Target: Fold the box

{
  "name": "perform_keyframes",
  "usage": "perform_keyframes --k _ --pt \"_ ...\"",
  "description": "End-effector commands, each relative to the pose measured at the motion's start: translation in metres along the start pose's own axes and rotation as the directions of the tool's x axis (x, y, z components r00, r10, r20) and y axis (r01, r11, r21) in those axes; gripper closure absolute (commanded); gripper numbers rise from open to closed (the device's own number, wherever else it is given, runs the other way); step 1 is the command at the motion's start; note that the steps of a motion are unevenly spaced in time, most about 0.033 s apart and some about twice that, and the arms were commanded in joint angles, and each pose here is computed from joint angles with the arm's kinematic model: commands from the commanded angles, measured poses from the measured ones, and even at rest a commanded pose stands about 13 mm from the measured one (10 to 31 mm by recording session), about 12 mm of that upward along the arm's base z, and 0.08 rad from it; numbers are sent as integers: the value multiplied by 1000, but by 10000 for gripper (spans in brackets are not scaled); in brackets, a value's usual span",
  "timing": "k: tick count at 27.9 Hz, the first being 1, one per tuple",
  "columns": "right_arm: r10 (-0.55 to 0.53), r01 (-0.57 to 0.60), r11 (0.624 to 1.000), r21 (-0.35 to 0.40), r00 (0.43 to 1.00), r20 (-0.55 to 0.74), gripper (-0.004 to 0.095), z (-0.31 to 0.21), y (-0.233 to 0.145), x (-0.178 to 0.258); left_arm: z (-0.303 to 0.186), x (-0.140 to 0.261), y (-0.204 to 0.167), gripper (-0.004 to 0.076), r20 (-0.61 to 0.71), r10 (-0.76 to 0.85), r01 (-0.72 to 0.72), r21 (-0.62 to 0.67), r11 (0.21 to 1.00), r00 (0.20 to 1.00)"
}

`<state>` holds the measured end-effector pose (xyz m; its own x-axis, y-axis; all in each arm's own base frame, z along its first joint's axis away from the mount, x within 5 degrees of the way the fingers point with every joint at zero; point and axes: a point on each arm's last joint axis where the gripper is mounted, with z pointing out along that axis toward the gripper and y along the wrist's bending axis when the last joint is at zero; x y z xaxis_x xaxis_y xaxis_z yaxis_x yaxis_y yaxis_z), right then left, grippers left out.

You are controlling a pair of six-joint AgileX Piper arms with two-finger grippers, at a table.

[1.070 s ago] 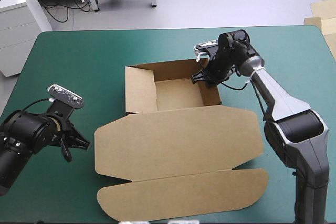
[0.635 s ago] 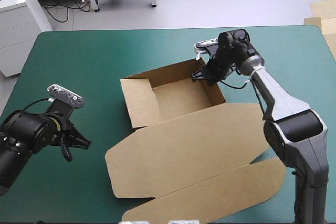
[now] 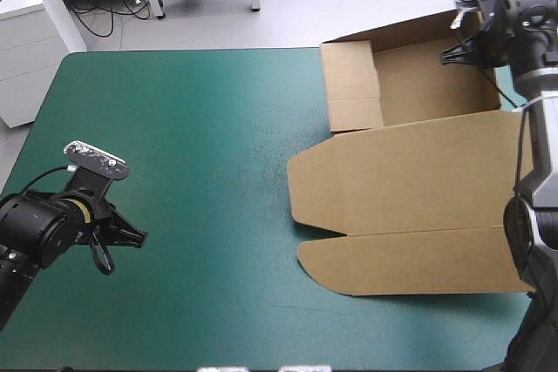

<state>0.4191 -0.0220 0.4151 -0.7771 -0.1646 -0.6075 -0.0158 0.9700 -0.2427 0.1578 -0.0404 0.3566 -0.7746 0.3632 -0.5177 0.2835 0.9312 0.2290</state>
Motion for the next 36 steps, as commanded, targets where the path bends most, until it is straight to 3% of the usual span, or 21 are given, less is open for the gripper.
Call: perform_keyframes --k 1,6,17,22,29,31,36 --pt "175 -174 984 -21 982 66 928 -31 -54 9 -15 -7 4 734 128 -13 15 -14 1000 992" --pt "288 -288 956 50 957 22 928 -16 -107 31 -15 -8 4 734 151 -16 18 -12 1000 988" --pt "307 -302 951 61 944 -118 897 37 -124 56 -16 -10 4 734 167 -35 37 -7 999 985" --pt "310 -305 950 58 944 -116 691 43 -124 56 -16 -10 4 734 167 -35 37 -7 999 985" --pt "301 -297 953 66 950 -82 209 30 -126 52 -16 -10 4 734 167 -35 37 -7 999 985" --pt "300 -295 953 63 951 -79 162 24 -125 51 -16 -10 4 734 169 -48 50 -5 999 984" --pt "299 -296 953 67 953 -51 178 5 -125 49 -16 -11 4 734 176 -75 77 1 997 981"
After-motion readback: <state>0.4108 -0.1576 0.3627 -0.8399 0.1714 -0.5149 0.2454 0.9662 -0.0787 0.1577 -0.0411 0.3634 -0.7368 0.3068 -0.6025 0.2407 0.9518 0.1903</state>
